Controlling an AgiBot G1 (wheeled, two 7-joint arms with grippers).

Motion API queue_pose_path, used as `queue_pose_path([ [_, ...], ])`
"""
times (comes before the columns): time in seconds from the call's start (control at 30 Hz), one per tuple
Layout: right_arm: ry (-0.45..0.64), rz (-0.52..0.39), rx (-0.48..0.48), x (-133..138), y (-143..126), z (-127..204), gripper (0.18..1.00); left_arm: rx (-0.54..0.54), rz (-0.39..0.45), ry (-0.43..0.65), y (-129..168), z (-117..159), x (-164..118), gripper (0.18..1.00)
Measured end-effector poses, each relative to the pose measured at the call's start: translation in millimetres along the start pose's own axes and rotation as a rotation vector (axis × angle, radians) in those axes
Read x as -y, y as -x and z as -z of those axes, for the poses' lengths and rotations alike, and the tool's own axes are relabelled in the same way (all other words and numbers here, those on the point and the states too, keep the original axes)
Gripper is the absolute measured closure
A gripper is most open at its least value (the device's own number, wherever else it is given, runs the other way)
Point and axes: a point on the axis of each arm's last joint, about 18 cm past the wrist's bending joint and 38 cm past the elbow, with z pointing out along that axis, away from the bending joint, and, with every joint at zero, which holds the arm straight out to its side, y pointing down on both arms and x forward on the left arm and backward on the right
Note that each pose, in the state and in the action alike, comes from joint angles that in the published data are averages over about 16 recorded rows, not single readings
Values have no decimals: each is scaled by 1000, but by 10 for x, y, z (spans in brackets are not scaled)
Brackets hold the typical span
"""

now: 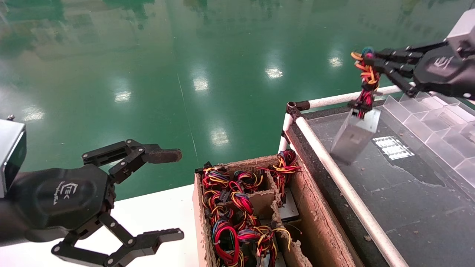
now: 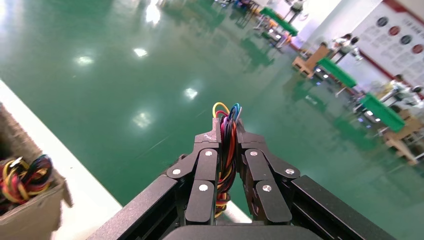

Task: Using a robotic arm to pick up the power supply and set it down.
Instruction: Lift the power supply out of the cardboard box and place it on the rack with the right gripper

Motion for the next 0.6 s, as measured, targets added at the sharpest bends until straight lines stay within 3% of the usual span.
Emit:
queue_pose_path([
  [0.6,-9,-20,28,-3,177,-619,942,0,0,0,0,0,0,184],
])
